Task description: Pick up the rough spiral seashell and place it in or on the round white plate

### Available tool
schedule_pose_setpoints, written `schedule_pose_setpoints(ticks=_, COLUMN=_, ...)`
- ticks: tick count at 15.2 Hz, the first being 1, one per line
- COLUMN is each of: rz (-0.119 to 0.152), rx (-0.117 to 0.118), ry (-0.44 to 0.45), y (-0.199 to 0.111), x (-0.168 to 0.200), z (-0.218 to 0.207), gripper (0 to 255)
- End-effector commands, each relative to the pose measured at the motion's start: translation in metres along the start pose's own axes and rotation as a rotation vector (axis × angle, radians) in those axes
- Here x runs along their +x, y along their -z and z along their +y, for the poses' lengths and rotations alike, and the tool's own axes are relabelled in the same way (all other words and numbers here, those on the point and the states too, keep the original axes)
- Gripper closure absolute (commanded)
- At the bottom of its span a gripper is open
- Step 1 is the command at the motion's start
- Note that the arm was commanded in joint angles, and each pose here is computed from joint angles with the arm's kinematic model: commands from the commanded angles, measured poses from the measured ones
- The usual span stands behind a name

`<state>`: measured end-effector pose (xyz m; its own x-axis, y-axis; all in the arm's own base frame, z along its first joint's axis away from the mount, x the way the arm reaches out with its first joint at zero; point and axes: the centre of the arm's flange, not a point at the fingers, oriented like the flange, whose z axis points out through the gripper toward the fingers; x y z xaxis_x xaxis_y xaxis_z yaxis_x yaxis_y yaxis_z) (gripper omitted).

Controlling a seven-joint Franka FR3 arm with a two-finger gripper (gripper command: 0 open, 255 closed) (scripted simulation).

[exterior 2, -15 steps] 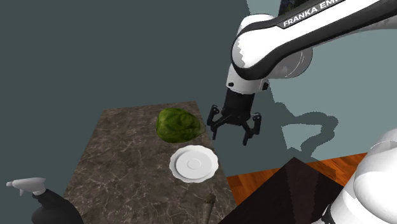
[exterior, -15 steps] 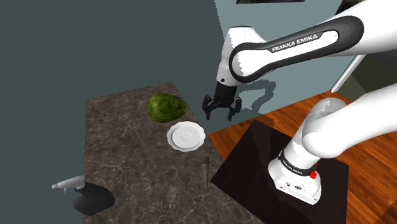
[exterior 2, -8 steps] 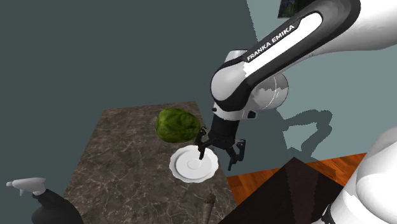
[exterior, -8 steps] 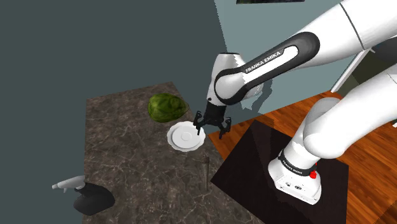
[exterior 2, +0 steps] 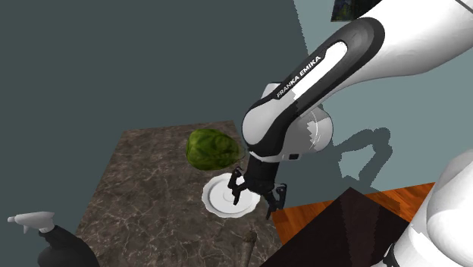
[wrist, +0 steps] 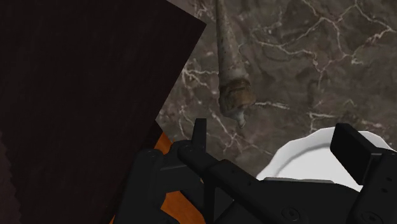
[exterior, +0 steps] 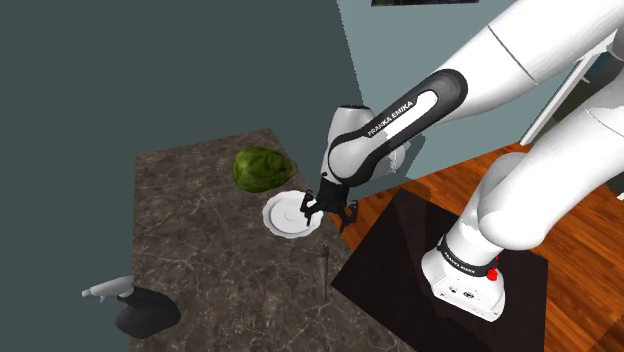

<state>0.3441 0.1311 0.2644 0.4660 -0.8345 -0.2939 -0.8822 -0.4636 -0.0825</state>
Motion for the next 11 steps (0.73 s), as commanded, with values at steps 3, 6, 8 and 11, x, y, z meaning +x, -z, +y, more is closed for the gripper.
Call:
schedule_pose_setpoints(ticks=3, rz=0.000, rx=0.001, ry=0.000, y=-0.0031, x=0.0001, z=-0.0006, gripper=0)
schedule_pose_setpoints(ticks=6, rz=0.000, rx=0.001, ry=0.000, y=-0.0031, x=0.0001, z=-0.0006, gripper=0)
schedule_pose_setpoints(ticks=8, rz=0.000, rx=0.001, ry=0.000, y=-0.0031, x=0.0001, z=-0.0006, gripper=255)
schedule_pose_setpoints(ticks=11, rz=0.000, rx=0.001, ry=0.000, y=-0.0031, x=0.0001, z=-0.0006, gripper=255)
